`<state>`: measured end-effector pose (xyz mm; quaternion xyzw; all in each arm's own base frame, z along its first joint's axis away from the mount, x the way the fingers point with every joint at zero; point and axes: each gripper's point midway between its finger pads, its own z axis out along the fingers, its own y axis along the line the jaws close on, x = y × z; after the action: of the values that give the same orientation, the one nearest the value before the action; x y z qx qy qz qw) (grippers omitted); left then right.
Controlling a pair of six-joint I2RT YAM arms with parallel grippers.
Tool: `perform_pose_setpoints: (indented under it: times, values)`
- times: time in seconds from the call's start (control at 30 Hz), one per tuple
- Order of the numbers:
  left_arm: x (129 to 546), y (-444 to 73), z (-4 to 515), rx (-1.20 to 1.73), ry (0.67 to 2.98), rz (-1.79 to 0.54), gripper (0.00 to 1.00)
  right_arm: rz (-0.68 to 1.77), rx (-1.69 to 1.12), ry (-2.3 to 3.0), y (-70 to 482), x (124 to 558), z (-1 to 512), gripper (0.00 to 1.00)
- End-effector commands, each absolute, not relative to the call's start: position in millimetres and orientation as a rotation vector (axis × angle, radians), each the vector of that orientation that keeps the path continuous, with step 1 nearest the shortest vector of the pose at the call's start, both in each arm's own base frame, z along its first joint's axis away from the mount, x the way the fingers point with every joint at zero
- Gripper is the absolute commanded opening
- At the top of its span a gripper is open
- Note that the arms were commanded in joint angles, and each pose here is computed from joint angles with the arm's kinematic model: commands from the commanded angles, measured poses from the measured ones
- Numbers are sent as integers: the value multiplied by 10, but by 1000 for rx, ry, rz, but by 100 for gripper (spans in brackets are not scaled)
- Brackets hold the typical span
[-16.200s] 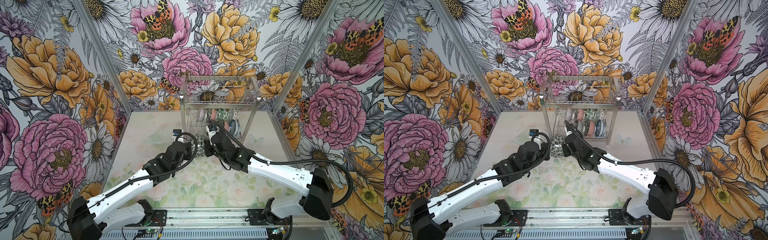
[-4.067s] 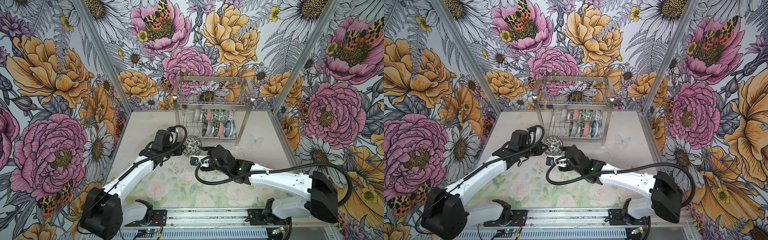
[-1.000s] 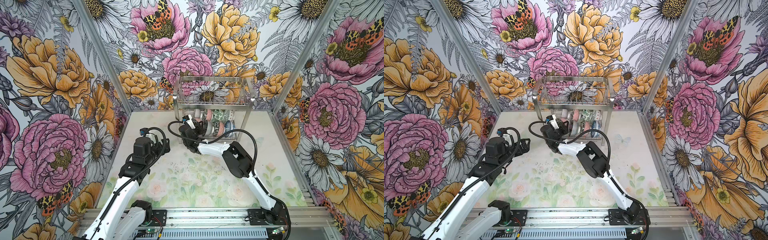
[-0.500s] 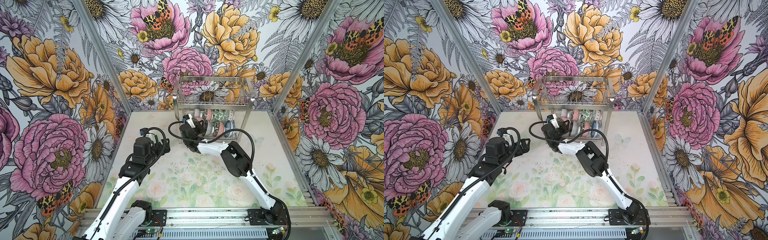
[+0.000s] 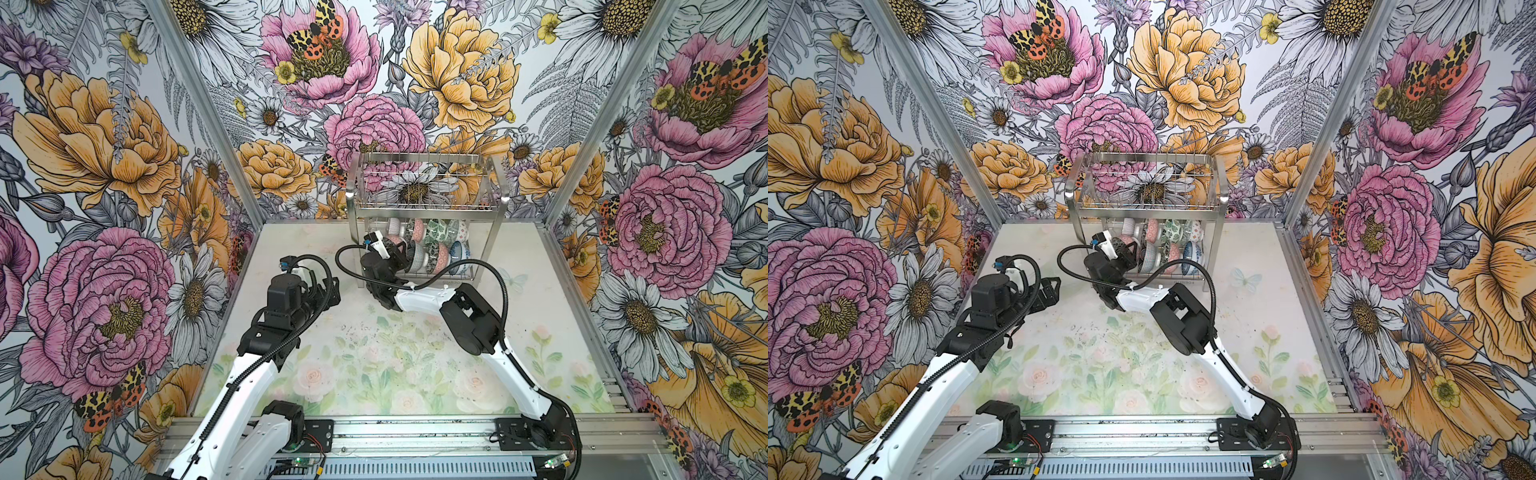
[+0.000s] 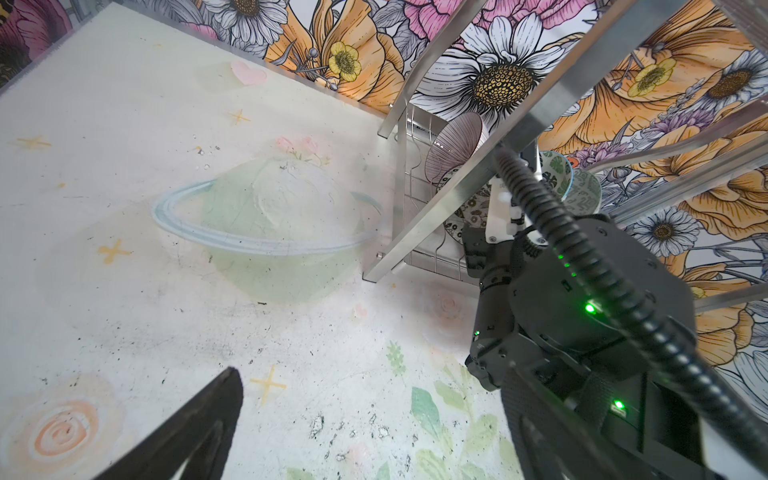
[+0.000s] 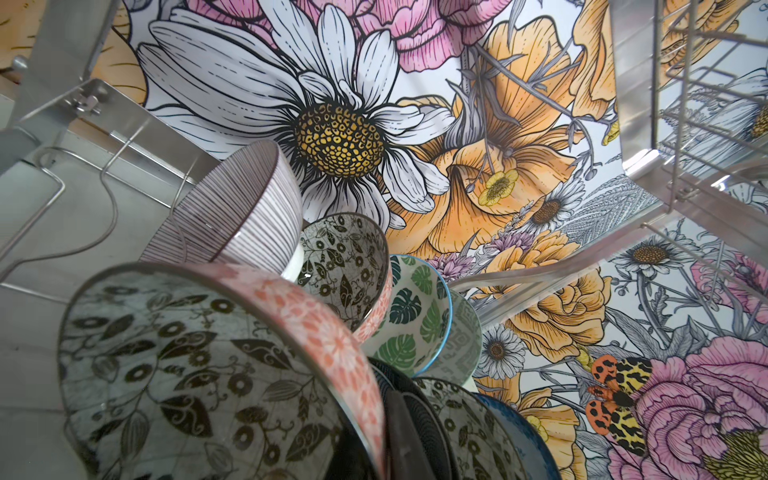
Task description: Load the bowls into the dish rack
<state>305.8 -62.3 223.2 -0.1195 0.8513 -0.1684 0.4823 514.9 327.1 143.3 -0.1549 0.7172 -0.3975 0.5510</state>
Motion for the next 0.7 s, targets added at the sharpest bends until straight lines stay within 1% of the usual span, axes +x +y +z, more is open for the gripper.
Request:
perform_pose_setpoints:
  times: [0.0, 0.17, 0.33, 0.43, 0.5, 0.57, 0.6, 0.63, 0.67]
  values:
    - [3064, -650, 2237, -277, 2062, -435, 98, -859, -434, 1673, 3464, 5059, 1541, 15]
    - [3058, -653, 2241, -277, 2059, -438, 99, -834, -437, 1662, 3539, 4998, 1586, 28]
    - [3051, -659, 2254, -274, 2056, -443, 99, -822, -430, 1657, 3565, 4968, 1618, 35]
    - [3051, -664, 2241, -274, 2059, -444, 99, -797, -412, 1654, 3539, 4942, 1728, 46]
    - [3051, -672, 2236, -273, 2061, -444, 99, -763, -395, 1657, 3505, 4916, 1849, 56]
    - [3052, -675, 2238, -271, 2062, -443, 99, -737, -389, 1666, 3473, 4895, 1964, 60]
    - [3054, -676, 2241, -272, 2062, -444, 99, -720, -383, 1667, 3458, 4878, 2052, 66]
    - [3056, -676, 2231, -272, 2065, -441, 99, -703, -381, 1666, 3453, 4862, 2119, 69]
    - [3064, -671, 2234, -276, 2064, -438, 99, -686, -382, 1665, 3445, 4846, 2188, 75]
